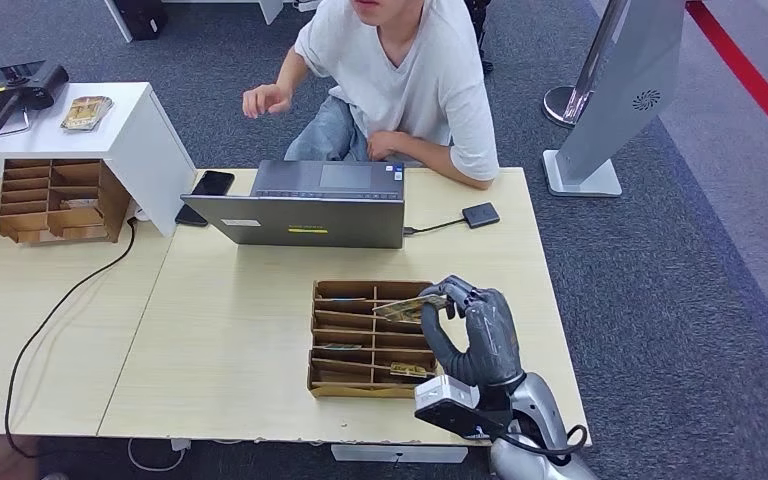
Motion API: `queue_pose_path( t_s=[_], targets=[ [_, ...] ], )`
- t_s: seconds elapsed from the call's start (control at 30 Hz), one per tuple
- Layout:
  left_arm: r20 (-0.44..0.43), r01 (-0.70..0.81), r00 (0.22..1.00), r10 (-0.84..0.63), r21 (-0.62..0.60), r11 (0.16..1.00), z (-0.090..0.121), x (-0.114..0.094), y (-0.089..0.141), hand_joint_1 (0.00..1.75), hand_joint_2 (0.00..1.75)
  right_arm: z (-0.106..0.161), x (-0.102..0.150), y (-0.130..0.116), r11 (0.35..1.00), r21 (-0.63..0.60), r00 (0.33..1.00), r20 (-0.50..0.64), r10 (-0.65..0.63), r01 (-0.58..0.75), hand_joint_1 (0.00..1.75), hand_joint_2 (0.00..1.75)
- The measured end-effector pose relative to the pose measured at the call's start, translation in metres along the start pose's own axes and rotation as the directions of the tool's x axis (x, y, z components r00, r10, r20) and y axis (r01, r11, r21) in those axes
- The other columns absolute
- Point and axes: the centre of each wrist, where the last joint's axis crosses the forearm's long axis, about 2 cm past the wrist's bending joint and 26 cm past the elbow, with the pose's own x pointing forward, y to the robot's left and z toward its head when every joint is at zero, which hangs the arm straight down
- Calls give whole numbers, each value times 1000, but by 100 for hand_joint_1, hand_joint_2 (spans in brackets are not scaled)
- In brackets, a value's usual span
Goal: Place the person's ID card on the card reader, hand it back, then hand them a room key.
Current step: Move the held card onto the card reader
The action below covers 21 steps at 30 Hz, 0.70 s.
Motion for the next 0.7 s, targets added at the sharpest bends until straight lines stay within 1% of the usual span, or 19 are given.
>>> queue_pose_path(
  t_s=[0.07, 0.13, 0.2, 0.27, 0.33, 0.47, 0.7],
  targets=[
    [0, 0, 1000, 0, 0, 1000, 0, 0, 0, 0, 0, 0, 0, 0, 1000, 3, 1000, -2, -10, 10, 175, 175],
    [1, -2, 1000, 2, 0, 1000, 0, 0, 0, 0, 0, 4, 0, 0, 998, 19, 998, -12, -60, 61, 175, 175],
    [3, -4, 1000, 4, -1, 1000, 0, 0, 0, 0, 0, 14, -2, -4, 981, 58, 982, -49, -183, 185, 175, 175],
    [5, -5, 1000, 5, 0, 1000, -1, -1, 1, 0, 0, 35, -9, -14, 940, 104, 943, -110, -314, 325, 175, 175],
    [5, -3, 1000, 3, 2, 1000, -1, -1, 2, 0, 0, 52, -16, -26, 913, 133, 917, -160, -365, 386, 175, 175],
    [6, 0, 1000, 0, 3, 1000, -1, -1, 2, 0, 0, 68, -24, -37, 901, 168, 906, -220, -362, 401, 175, 175],
    [12, 11, 1000, -11, 5, 1000, -1, -1, 2, 0, 0, 88, -35, -50, 882, 220, 889, -301, -346, 418, 175, 175]
  ],
)
